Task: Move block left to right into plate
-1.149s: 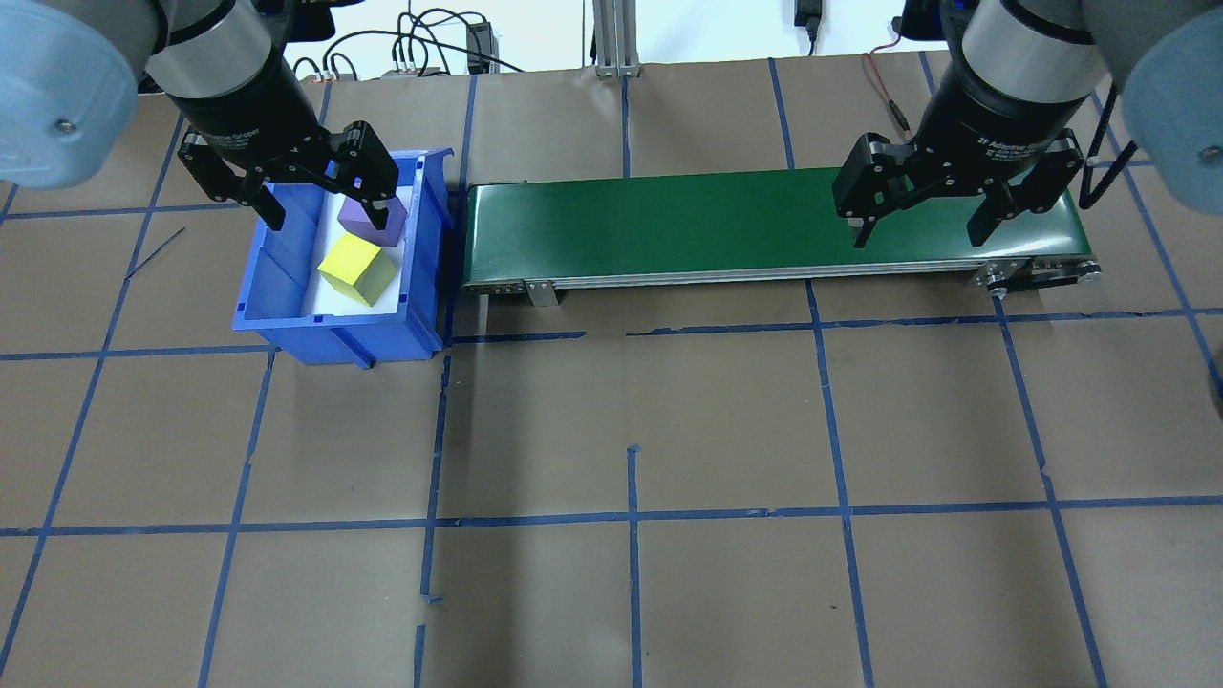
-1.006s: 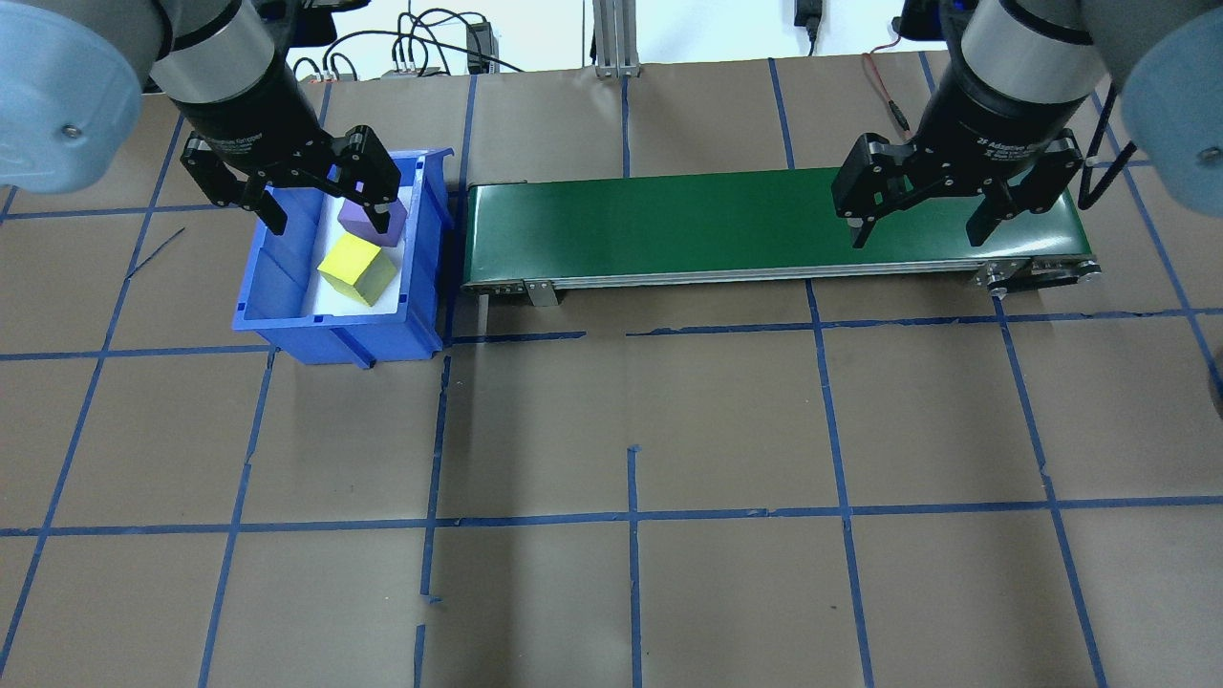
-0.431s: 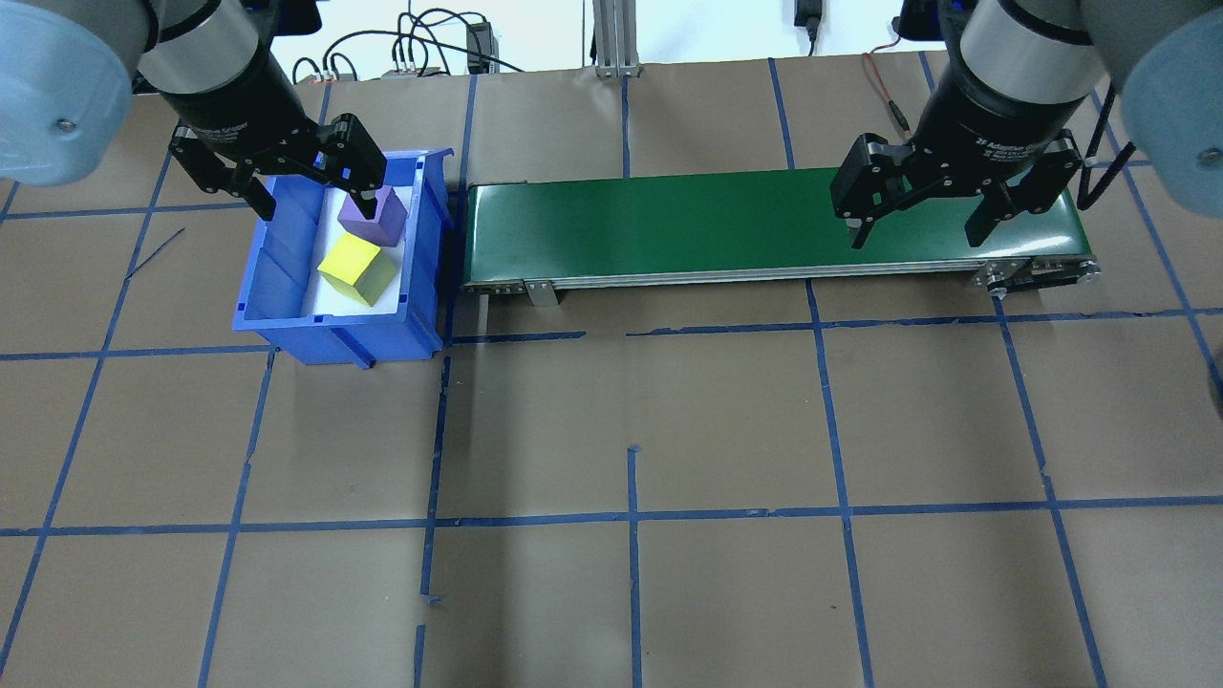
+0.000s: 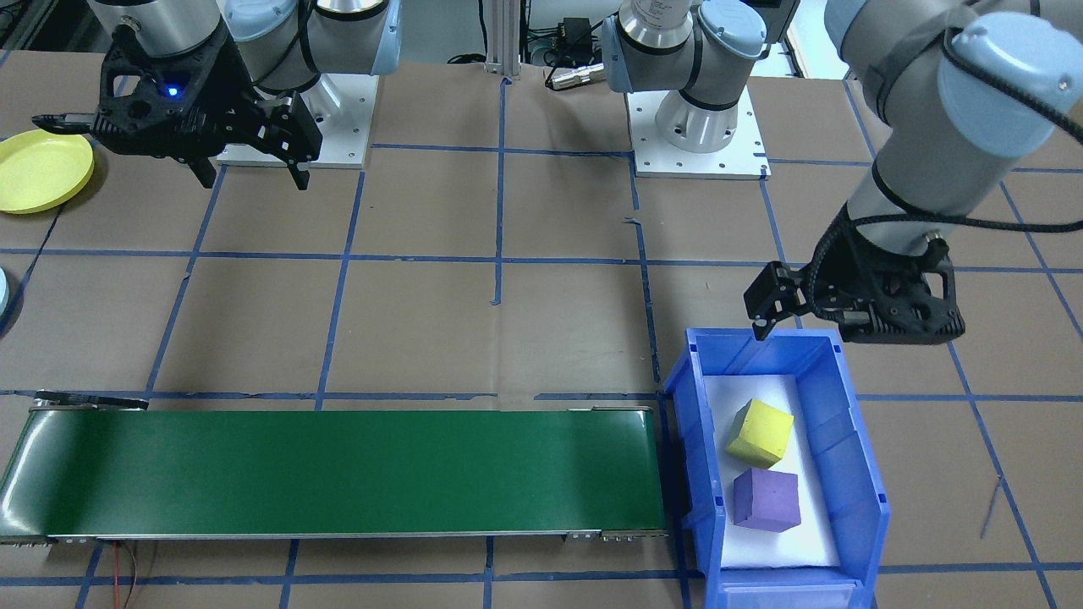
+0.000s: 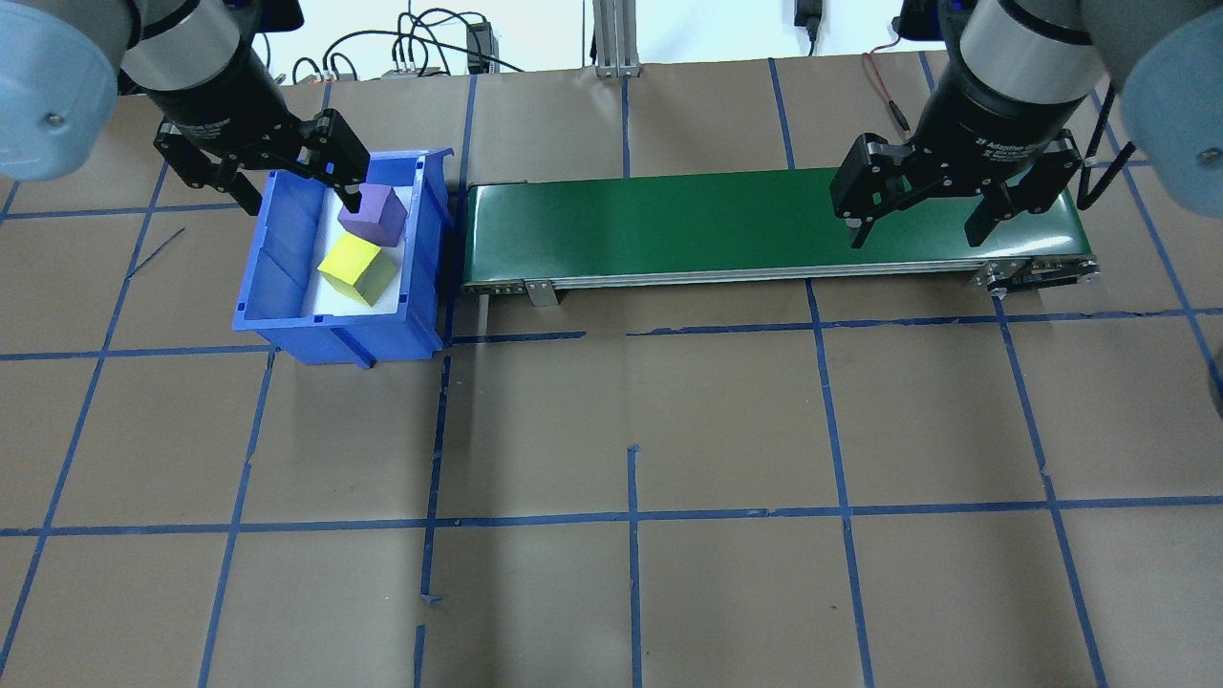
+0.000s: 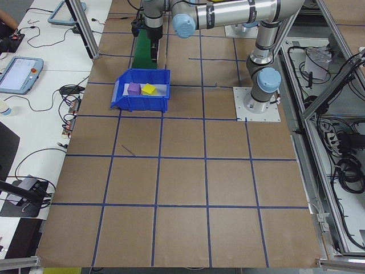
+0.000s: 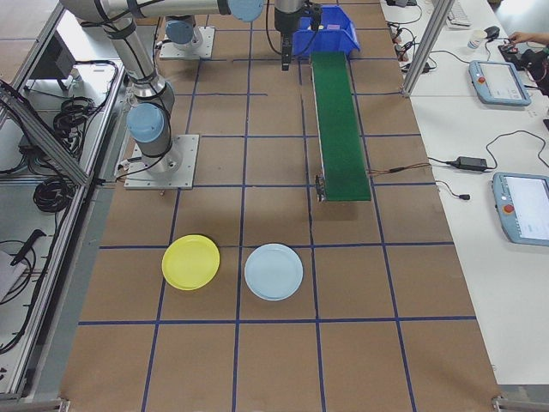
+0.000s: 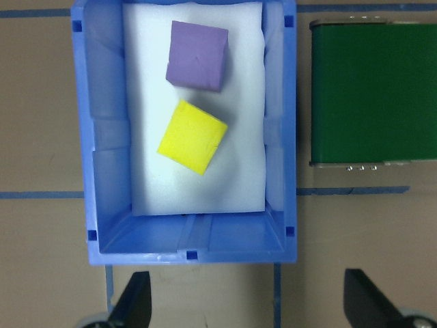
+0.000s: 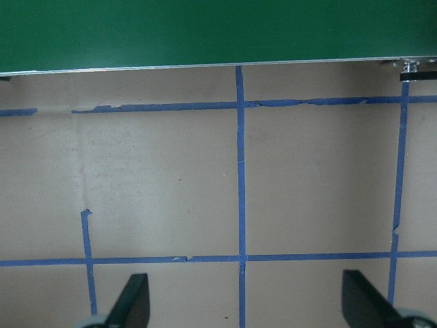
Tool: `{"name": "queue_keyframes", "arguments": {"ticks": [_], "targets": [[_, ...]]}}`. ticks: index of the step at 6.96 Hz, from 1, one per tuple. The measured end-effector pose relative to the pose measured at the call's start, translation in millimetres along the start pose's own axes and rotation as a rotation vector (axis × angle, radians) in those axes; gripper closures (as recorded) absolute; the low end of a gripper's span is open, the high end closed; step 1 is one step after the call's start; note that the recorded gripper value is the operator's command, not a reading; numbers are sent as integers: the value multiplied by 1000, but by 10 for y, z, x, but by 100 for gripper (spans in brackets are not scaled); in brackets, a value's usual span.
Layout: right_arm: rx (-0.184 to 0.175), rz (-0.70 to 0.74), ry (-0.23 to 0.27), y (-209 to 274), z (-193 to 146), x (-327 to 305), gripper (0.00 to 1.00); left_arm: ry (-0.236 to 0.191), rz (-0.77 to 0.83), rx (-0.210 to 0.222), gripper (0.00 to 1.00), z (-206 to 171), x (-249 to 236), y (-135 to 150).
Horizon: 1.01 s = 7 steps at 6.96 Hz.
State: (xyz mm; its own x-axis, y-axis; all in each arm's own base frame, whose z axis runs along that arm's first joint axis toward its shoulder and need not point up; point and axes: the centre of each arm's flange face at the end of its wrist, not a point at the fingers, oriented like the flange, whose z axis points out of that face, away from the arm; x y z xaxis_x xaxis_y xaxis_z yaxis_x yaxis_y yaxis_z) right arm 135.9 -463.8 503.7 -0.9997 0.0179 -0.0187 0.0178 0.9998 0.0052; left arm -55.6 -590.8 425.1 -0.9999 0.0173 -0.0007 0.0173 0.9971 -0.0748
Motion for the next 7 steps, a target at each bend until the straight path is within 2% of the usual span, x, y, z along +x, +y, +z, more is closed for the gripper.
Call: {"name": "queue_keyframes", "arguments": {"ticks": [3, 4, 6, 7], "targets": [[1, -1, -1, 2, -2, -6, 0, -5, 57, 46, 0, 591, -97, -393], [0, -1, -1, 2, -1, -8, 0, -6, 118, 43, 0, 774, -110, -451], [0, -2, -1, 4, 3, -9, 0, -1, 318, 10, 0, 1150, -104, -372], [0, -2, -1, 3, 0, -10, 0, -2, 408, 9, 0, 1313, -106, -295]]}}
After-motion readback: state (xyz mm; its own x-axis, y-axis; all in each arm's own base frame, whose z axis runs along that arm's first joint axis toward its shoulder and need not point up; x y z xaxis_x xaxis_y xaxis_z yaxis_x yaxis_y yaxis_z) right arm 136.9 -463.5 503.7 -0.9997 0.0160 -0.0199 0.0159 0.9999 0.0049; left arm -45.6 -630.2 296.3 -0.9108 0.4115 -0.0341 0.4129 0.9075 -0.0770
